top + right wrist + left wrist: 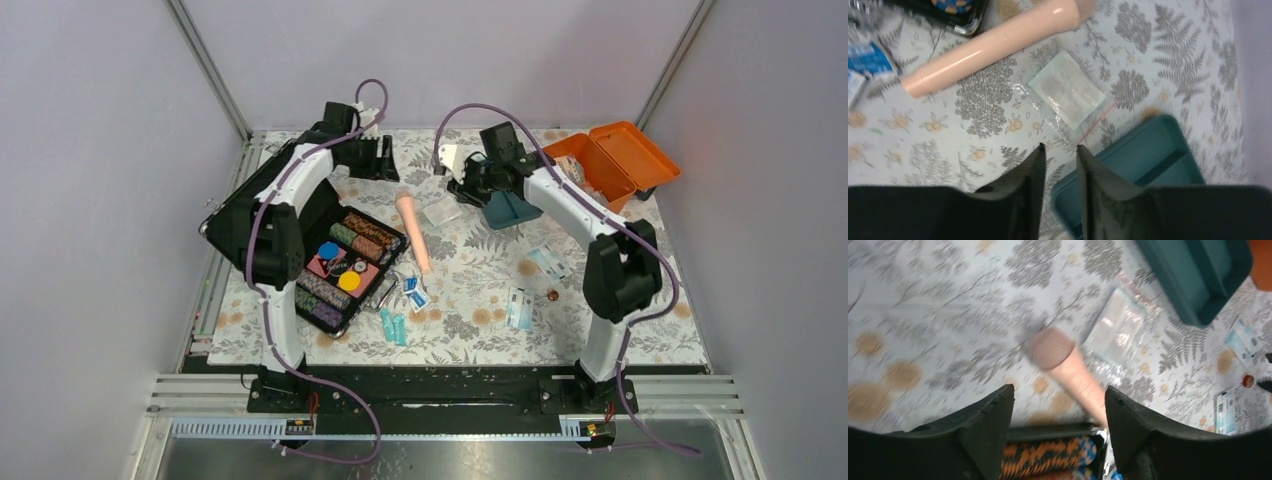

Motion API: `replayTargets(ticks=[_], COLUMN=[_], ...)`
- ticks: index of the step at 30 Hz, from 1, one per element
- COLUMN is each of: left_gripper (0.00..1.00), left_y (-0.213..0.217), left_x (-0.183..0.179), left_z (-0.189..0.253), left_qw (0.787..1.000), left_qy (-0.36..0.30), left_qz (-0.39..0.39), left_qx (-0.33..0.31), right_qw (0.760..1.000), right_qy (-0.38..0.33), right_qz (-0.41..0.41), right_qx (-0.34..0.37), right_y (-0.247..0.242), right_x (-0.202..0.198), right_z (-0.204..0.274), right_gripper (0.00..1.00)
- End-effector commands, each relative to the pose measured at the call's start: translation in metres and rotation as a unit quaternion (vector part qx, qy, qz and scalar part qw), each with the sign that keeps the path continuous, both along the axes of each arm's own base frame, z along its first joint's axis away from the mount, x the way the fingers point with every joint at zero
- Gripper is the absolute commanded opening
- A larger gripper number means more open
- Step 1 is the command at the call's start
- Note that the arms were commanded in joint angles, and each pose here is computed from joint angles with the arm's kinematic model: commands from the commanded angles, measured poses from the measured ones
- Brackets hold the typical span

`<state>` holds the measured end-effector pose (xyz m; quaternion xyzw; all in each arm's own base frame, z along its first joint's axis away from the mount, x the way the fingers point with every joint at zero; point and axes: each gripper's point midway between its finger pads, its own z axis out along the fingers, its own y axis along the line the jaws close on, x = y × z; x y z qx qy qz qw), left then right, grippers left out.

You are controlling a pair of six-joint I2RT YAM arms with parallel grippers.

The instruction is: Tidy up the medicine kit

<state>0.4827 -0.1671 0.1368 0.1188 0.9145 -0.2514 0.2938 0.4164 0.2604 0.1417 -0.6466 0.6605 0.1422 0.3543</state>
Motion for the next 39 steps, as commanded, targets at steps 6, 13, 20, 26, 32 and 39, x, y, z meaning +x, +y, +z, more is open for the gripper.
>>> replayTargets(ticks=[6, 13, 20, 26, 32, 39], left_gripper=[0.63, 0.60, 0.59, 0.53, 0.37, 0.13], left_y=[-0.101, -0.125, -0.126, -0.122, -0.112, -0.112], left_x=[0.016, 0.012, 0.008, -0.011, -0.028, -0.031], left_z=[-0.013, -0.053, -0.078, -0.106, -0.130, -0.130], left_qw=[0.991, 0.995, 0.994, 0.988, 0.980, 0.977], left_qy=[-0.030, -0.001, -0.024, -0.001, 0.007, 0.006], left_qz=[-0.102, -0.089, -0.093, -0.116, -0.118, -0.129], left_qx=[-0.075, -0.035, 0.054, 0.099, 0.162, 0.171], right_qw=[0.927, 0.907, 0.896, 0.892, 0.885, 0.884], right_qy=[0.106, 0.133, 0.176, 0.183, 0.197, 0.194], right_qz=[-0.331, -0.372, -0.377, -0.382, -0.389, -0.391], right_qx=[0.141, 0.146, 0.156, 0.158, 0.163, 0.169], right_y=[-0.057, -0.073, -0.066, -0.068, -0.069, -0.069], right_x=[0.007, -0.004, -0.010, -0.017, -0.021, -0.022], right_z=[0.047, 0.037, 0.028, 0.024, 0.021, 0.019], right_gripper=[0.56, 0.57, 0.57, 0.57, 0.58, 0.58])
